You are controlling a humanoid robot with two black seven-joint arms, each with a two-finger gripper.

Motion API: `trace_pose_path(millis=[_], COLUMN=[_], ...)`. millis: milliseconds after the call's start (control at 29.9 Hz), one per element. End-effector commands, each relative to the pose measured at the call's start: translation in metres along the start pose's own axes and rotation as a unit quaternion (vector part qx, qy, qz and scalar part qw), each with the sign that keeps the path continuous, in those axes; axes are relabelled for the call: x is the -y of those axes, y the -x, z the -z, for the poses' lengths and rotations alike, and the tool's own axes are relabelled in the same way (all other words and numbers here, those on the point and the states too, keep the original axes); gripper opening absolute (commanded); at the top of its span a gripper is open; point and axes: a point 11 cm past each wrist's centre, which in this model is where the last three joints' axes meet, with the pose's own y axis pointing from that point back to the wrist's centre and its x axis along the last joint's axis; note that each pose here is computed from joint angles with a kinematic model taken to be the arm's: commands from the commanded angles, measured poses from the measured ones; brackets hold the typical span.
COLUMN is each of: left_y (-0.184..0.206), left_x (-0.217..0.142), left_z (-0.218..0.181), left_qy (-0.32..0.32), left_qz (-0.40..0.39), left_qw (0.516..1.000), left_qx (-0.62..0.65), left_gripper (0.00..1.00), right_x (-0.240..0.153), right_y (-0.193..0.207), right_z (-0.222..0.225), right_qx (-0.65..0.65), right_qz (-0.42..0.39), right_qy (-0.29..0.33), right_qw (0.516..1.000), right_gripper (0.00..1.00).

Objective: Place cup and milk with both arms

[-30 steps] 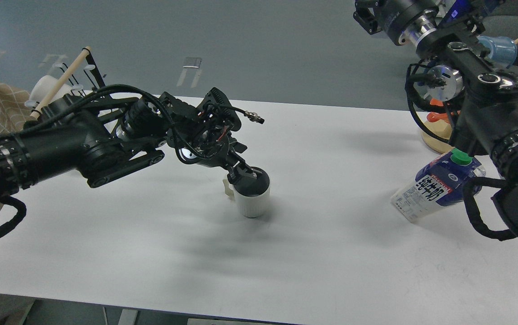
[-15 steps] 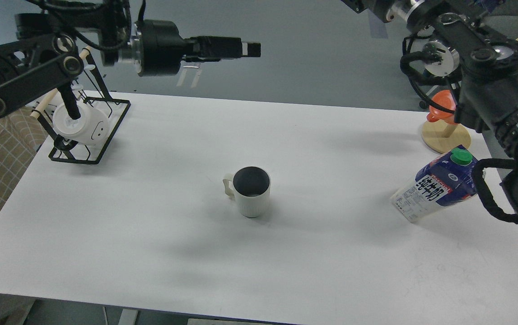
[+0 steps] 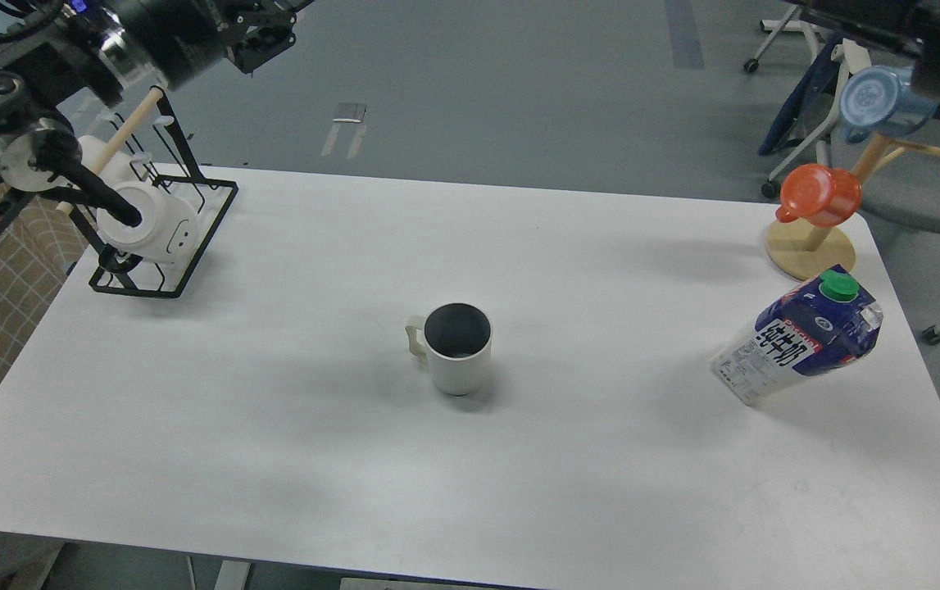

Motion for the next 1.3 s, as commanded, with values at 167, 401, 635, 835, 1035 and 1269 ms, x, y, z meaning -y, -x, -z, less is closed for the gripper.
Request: trace_pose_path(millis=[167,401,635,835,1035,1269], left_y=[0.004,0.005,0.009,0.009,0.008,0.008], left_x=[0.002,0.002,-0.001,-0.001,-0.002,-0.003], left_z=[0.004,0.005,0.011,0.01,0.011,0.012], left_qy=[-0.003,-0.003,-0.008,-0.007,-0.008,-0.009], left_qz=[0.003,0.005,0.009,0.009,0.009,0.009], left_qw=[1.0,1.0,1.0,1.0,1.0,1.0], left_qx=[-0.006,-0.007,-0.012,-0.012,-0.012,-0.013], left_gripper=[0.94,0.94,0.94,0.94,0.94,0.94], right_x=[-0.101,-0.132,-0.146,-0.137,-0.121,-0.105], right_y=[0.061,0.139,0.17,0.183,0.197,0.213], right_z=[-0.036,-0.056,-0.071,-0.079,-0.085,-0.089], right_qx=[-0.187,-0.253,-0.257,-0.263,-0.255,-0.246], right_qz=[0.0,0.056,0.109,0.122,0.123,0.124], right_qy=[0.083,0.07,0.078,0.068,0.058,0.051], right_qw=[0.979,0.963,0.957,0.955,0.957,0.96], right_gripper=[1.0,1.0,1.0,1.0,1.0,1.0])
